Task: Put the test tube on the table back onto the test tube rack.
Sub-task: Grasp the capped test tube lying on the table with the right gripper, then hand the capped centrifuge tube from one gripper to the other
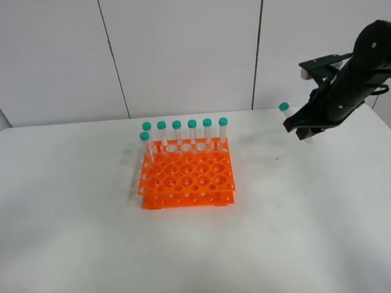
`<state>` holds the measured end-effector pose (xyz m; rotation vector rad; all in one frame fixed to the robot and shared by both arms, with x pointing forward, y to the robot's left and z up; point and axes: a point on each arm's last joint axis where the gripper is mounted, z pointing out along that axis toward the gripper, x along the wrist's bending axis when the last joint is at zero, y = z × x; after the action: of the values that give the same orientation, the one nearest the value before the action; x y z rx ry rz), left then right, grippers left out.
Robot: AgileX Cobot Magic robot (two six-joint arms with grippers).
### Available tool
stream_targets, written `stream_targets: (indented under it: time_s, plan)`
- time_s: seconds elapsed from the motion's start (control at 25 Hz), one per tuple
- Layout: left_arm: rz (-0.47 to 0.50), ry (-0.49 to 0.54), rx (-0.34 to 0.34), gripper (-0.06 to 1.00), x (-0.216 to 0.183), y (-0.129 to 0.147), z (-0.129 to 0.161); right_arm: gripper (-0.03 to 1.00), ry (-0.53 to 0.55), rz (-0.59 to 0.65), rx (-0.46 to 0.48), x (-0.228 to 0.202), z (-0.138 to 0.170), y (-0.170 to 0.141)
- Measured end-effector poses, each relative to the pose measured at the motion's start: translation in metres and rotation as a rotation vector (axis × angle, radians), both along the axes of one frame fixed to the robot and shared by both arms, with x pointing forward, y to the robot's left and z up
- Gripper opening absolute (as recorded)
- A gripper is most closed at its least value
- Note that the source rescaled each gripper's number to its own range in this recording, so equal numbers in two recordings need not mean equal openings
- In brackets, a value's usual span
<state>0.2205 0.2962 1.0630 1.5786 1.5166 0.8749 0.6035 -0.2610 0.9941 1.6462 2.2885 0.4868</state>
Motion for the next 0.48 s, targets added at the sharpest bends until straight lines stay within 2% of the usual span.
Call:
stream_targets:
  time_s: [0.2, 0.48]
  plan:
    - [0.000, 0.000, 0.000, 1.00, 0.000, 0.000, 0.000, 0.01, -0.061, 0.128, 0.025, -0.013, 0.028, 0.017]
    - [0.000, 0.000, 0.000, 1.00, 0.000, 0.000, 0.000, 0.01, -0.049, 0.438, 0.089, -0.033, 0.032, 0.080]
